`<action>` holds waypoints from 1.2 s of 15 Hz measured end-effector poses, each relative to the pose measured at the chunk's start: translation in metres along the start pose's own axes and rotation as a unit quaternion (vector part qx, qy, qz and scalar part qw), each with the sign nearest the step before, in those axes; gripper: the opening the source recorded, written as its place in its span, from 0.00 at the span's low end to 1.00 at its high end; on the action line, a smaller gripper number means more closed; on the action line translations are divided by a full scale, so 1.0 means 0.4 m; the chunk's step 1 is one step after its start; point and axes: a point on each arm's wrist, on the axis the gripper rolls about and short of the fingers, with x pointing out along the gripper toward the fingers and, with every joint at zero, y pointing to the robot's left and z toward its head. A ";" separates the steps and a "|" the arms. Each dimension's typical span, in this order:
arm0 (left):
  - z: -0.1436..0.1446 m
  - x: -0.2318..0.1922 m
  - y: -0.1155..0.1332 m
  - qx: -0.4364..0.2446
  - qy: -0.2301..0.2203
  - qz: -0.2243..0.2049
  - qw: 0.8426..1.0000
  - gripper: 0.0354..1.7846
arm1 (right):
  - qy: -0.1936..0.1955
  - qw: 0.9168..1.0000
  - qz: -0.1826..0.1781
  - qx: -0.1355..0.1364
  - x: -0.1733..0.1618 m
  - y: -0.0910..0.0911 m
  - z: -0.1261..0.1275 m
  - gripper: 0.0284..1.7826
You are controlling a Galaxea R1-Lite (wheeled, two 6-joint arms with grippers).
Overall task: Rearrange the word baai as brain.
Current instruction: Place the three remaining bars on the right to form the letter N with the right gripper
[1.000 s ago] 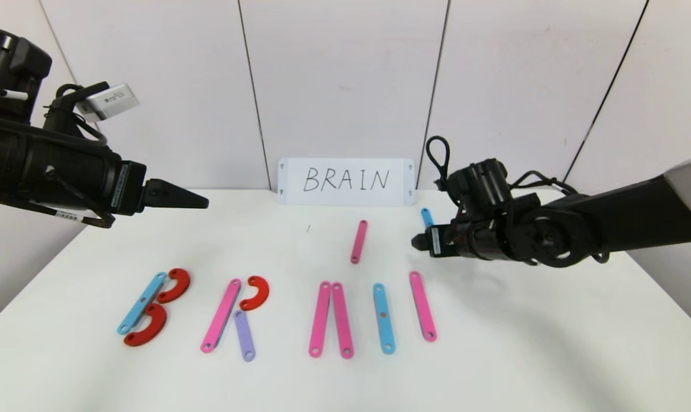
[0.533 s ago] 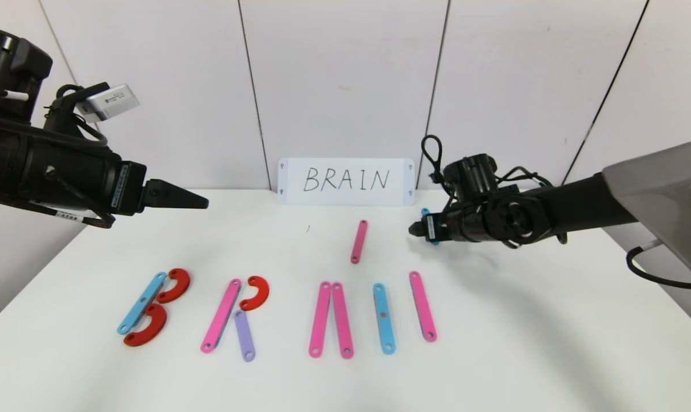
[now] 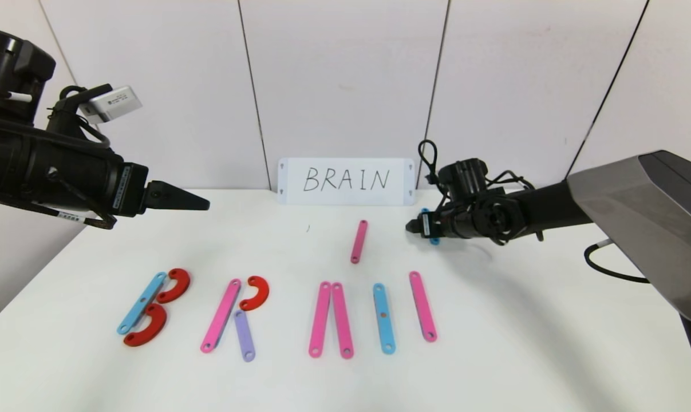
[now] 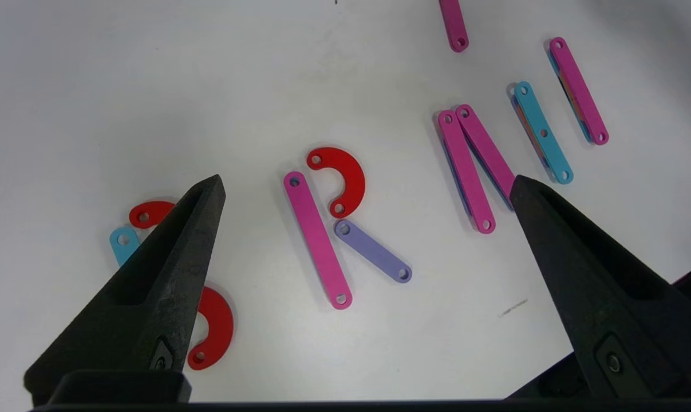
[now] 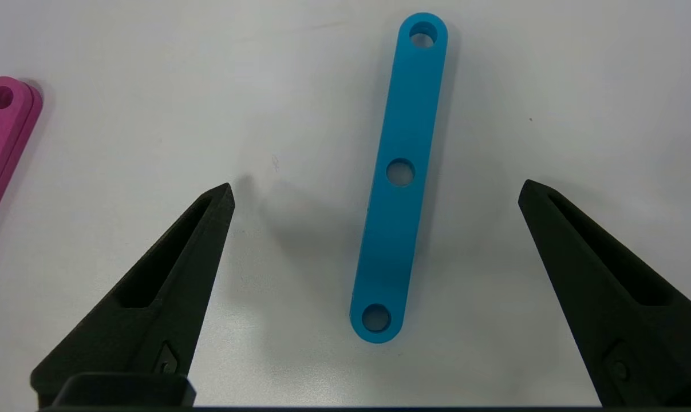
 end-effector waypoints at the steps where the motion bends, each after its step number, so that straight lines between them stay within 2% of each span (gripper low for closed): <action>1: 0.000 0.001 0.000 0.000 0.001 0.000 1.000 0.98 | 0.001 1.000 0.000 0.001 0.004 -0.001 -0.002 0.97; 3: 0.000 0.001 0.000 0.000 0.001 -0.001 1.000 0.98 | 0.002 1.000 0.000 0.003 0.010 0.000 -0.004 0.90; 5: -0.001 0.002 0.001 0.000 0.001 -0.001 1.000 0.98 | 0.002 1.000 -0.001 0.004 0.014 -0.002 -0.004 0.78; 10: -0.001 0.002 0.001 0.000 0.001 0.000 1.000 0.98 | 0.003 1.000 -0.003 0.005 0.021 -0.006 -0.006 0.28; 12: -0.001 0.002 0.001 0.000 0.001 0.000 1.000 0.98 | 0.003 1.000 -0.004 0.006 0.023 -0.008 -0.007 0.16; 18: -0.001 0.002 0.001 0.000 0.001 0.000 1.000 0.98 | 0.004 1.000 -0.006 0.006 0.024 -0.010 -0.008 0.14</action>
